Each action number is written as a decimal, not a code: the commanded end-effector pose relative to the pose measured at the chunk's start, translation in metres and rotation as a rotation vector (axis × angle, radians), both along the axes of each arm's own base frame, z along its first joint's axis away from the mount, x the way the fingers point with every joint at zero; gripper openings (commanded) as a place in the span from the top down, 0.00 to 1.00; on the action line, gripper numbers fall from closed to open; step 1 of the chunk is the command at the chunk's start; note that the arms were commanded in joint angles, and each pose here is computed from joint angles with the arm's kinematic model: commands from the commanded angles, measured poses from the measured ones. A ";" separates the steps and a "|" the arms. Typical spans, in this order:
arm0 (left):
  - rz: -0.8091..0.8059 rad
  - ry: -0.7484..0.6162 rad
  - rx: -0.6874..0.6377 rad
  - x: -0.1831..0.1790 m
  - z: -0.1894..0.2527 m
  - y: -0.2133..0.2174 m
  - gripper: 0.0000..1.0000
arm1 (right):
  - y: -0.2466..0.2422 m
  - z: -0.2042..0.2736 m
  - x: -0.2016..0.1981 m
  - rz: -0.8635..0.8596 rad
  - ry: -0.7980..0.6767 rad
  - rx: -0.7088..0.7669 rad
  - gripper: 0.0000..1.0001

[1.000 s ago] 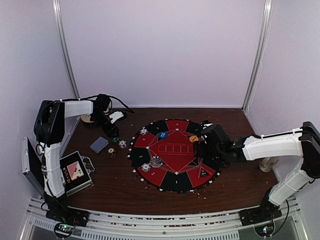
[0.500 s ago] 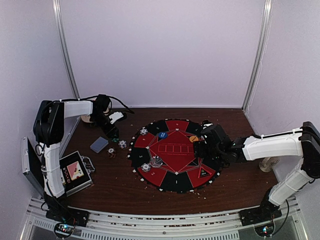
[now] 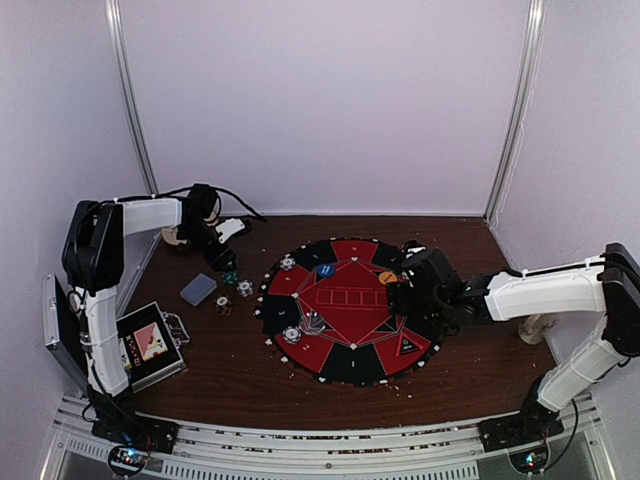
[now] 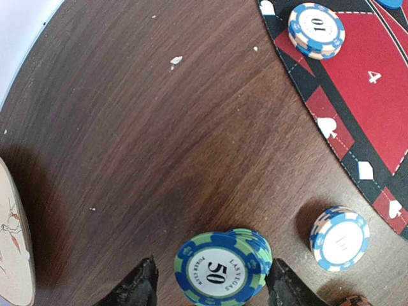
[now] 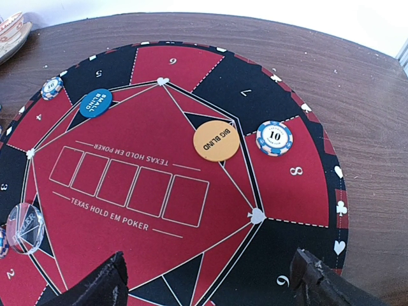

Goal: Distribute texas hold em gaming equipment
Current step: Pick up the pile of poker chips from the pile of poker chips.

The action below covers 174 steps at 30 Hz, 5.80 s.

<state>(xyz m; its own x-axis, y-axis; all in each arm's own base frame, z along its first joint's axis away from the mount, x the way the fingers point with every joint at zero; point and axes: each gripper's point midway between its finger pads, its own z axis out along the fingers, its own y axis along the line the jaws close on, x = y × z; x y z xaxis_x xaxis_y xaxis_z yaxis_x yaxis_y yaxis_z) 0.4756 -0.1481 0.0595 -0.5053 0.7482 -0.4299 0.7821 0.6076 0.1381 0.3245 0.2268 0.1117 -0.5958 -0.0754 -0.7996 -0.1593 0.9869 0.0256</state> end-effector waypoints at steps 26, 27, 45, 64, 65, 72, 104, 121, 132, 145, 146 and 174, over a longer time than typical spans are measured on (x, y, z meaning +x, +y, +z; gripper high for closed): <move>0.008 -0.025 0.025 0.007 0.002 0.007 0.20 | 0.004 0.008 0.003 -0.002 -0.019 0.013 0.10; 0.007 -0.023 0.026 0.006 0.001 0.008 0.19 | 0.004 0.008 0.003 -0.002 -0.019 0.012 0.10; -0.036 0.062 -0.003 0.002 -0.013 0.008 0.18 | 0.005 0.008 0.003 0.000 -0.019 0.013 0.11; -0.061 0.104 -0.012 -0.004 -0.025 0.005 0.26 | 0.005 0.008 0.002 0.002 -0.019 0.014 0.11; -0.061 0.104 -0.013 -0.004 -0.025 0.005 0.26 | 0.005 0.008 0.003 0.001 -0.019 0.014 0.10; -0.059 0.109 -0.009 -0.006 -0.026 0.006 0.33 | 0.005 0.007 0.003 0.001 -0.018 0.010 0.10; -0.068 0.115 -0.019 -0.015 -0.023 0.005 0.49 | 0.005 0.009 0.003 0.002 -0.021 0.013 0.10; -0.059 0.062 -0.042 -0.008 -0.001 0.002 0.20 | 0.005 0.009 0.003 0.002 -0.019 0.014 0.10; -0.056 0.035 -0.062 -0.002 0.010 -0.001 0.24 | 0.005 0.009 0.002 0.004 -0.018 0.014 0.10; -0.043 -0.002 -0.076 0.009 0.018 -0.004 0.27 | 0.006 0.009 0.002 0.005 -0.018 0.015 0.10; -0.040 -0.005 -0.076 0.010 0.018 -0.003 0.28 | 0.006 0.009 0.002 0.005 -0.018 0.015 0.10; -0.036 -0.004 -0.067 0.009 0.016 -0.002 0.50 | 0.005 0.008 0.002 0.004 -0.017 0.014 0.10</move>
